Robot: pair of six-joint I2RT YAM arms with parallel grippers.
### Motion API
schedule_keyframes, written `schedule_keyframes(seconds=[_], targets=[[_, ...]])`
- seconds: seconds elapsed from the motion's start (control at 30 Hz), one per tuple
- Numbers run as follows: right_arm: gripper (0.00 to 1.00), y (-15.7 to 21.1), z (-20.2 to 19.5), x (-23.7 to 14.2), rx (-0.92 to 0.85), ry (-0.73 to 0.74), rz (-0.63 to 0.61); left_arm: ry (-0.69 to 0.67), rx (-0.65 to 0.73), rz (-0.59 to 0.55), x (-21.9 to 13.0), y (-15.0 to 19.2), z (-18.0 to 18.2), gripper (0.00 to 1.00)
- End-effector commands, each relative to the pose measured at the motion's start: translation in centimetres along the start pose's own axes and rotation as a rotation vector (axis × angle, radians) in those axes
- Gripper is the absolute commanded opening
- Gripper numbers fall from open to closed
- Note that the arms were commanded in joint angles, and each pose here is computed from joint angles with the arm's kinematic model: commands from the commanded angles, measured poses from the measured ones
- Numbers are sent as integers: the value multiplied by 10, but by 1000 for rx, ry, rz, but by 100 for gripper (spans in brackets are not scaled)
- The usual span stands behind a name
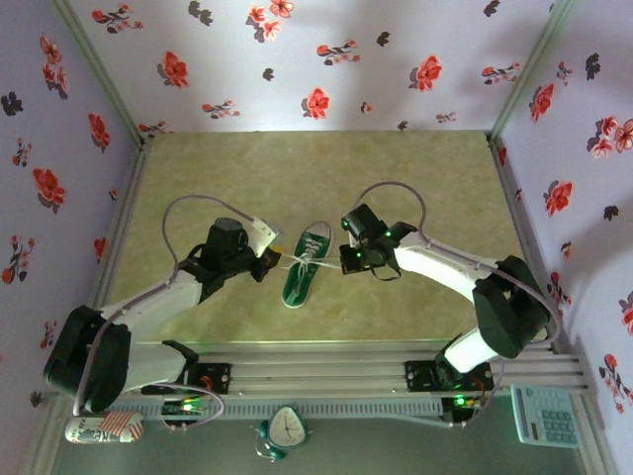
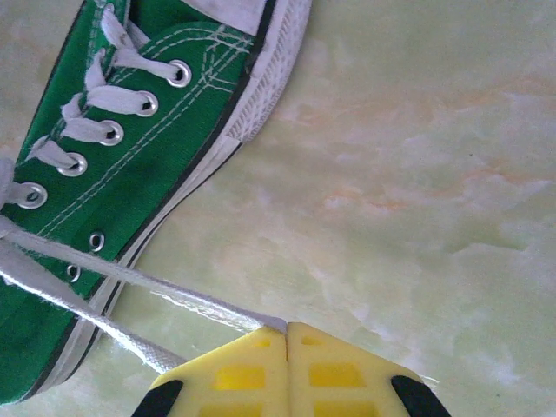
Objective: Tie the shoes
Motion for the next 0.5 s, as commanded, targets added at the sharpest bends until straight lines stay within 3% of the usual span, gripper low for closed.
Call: schedule_keyframes(seconds=[0.0, 0.47], targets=[[0, 4, -11, -7, 6, 110, 13, -47, -27, -3, -2, 2, 6, 0], [0, 9, -20, -6, 12, 200, 35, -56, -43, 17, 2, 2, 8, 0]])
Point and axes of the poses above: each hand's point on the last joint's axis, 136 mm out from that joint toward the fingers, its own x axis out along the fingers, its own z axis along the line the jaws close on, y = z × x, the point moved 10 cm from there along -x, back along the fingers, and after that the axes turned 4 degrees about -x, right-handed, at the moved point
